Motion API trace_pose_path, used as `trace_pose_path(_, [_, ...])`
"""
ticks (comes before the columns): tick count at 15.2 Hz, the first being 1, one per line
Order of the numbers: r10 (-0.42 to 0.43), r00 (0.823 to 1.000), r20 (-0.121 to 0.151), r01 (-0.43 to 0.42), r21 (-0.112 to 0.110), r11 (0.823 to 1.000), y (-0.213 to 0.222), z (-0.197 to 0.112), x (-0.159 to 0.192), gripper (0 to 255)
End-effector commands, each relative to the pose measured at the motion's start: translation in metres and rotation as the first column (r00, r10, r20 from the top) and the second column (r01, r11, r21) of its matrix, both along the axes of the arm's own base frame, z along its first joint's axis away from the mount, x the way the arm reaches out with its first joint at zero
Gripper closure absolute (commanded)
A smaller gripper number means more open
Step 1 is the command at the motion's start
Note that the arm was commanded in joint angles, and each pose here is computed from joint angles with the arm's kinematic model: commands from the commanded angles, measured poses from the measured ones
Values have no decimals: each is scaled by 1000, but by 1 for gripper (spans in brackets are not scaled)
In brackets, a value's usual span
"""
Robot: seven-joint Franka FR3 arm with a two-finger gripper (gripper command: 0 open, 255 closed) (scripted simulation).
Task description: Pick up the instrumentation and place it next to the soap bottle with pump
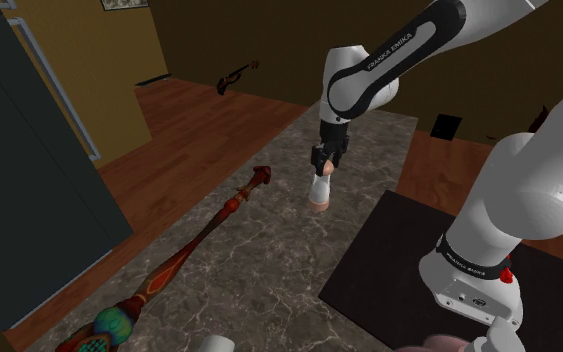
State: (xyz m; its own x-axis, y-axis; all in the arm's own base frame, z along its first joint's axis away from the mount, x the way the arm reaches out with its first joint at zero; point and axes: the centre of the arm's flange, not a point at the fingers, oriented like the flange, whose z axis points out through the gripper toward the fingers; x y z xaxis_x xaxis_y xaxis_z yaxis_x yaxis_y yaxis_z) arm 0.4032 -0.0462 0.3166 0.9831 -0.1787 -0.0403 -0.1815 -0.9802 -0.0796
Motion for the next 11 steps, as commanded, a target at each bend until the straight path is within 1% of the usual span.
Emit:
trace_pose_path(1, [0, 1000, -1, 0, 0, 1000, 0, 0, 0, 255])
trace_pose_path(4, [0, 1000, -1, 0, 0, 1000, 0, 0, 0, 255])
trace_pose_path(11, [0, 1000, -1, 0, 0, 1000, 0, 37, 0, 255])
